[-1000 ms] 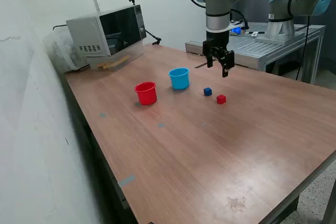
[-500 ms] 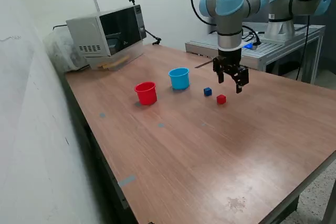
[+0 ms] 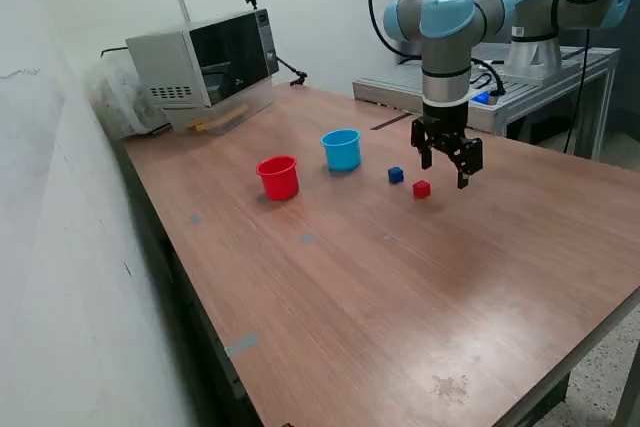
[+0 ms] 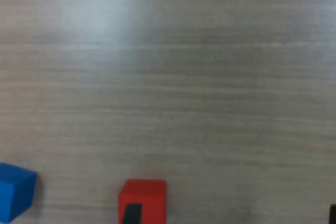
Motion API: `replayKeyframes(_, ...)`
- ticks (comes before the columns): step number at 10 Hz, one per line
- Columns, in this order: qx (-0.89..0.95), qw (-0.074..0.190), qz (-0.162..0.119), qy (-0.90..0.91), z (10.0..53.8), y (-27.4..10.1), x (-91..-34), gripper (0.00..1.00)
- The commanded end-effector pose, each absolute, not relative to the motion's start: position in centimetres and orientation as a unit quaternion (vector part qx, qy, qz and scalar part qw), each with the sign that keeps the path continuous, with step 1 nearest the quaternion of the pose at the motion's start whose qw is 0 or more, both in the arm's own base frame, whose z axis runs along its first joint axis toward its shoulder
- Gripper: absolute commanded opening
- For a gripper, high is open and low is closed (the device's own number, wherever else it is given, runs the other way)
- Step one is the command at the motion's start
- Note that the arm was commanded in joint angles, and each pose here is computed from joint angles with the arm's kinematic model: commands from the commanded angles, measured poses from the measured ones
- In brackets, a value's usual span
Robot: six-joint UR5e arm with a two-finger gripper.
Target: Place red objects in the red bin, and blue objects in the blue bin.
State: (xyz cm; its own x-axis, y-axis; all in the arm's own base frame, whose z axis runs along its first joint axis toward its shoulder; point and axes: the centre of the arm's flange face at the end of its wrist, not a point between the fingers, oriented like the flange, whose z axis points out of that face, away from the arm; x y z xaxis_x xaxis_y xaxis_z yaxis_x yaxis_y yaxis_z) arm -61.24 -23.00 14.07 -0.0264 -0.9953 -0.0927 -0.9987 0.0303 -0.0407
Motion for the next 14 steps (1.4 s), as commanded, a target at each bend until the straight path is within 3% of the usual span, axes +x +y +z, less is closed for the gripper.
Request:
replayKeyframes(1,-0.693,0.046,0.018,0.719,13.0,-22.8,-62.7,1.00)
replayKeyframes(8,-0.672,0.047,0.017,0.739,13.0,-18.0,-64.4,1.00)
replayKeyframes(14,-0.678,0.059,0.007,0.732,12.0,-18.3,-63.2,1.00)
